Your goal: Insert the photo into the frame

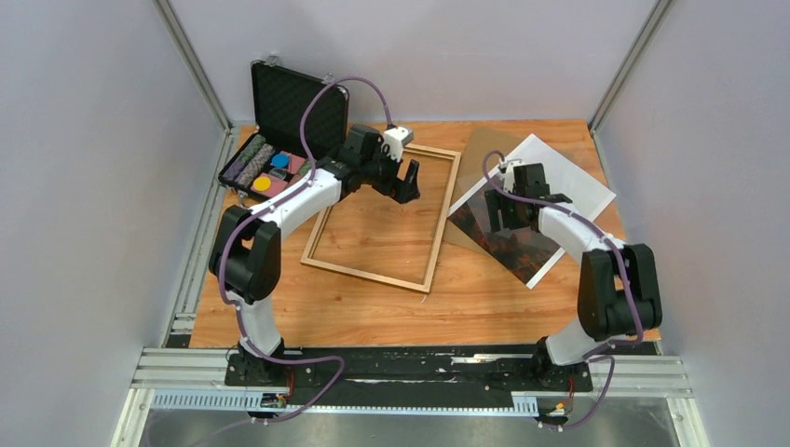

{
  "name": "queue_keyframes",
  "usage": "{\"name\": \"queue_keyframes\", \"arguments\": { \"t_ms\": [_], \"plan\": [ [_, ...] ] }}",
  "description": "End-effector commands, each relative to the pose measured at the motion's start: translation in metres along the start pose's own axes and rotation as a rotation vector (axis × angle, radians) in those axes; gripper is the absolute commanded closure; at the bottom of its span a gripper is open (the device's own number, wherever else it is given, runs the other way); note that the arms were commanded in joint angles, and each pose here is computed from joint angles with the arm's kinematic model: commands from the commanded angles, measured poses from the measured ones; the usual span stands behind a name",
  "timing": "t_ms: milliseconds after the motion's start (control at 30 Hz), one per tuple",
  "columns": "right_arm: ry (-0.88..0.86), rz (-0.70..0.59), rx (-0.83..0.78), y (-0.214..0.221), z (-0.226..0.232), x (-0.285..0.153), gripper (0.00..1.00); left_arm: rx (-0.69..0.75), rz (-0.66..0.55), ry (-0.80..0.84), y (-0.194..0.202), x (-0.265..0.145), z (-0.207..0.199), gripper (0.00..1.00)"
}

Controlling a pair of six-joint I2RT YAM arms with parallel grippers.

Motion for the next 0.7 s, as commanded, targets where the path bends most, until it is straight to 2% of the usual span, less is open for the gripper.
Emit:
{"name": "queue_keyframes", "arguments": {
  "t_ms": [0,400,667],
  "plan": [
    [0.026,-0.140,-0.016,-0.058,-0.002,0.016,0.26,-0.007,-0.028,0.002,-0.013,-0.003,-0.004,0.00],
    [0.049,-0.275,0.004,-0.150,-0.001,0.092,0.28,0.087,0.018,-0.074,0.006,-0.024,0.001,0.00],
    [0.073,-0.269,-0.017,-0.165,-0.004,0.144,0.29,0.147,0.023,-0.103,0.012,-0.031,0.004,0.00]
  ]
}}
Point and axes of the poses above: each gripper's point midway between its finger pads, its own x axis out along the fingers, its own z axis along the line the jaws close on, y = z × x, the point moved 5 cm from there along -x, back along the fingers, and after that the axes turned 5 degrees about x, right-handed, at the moved point
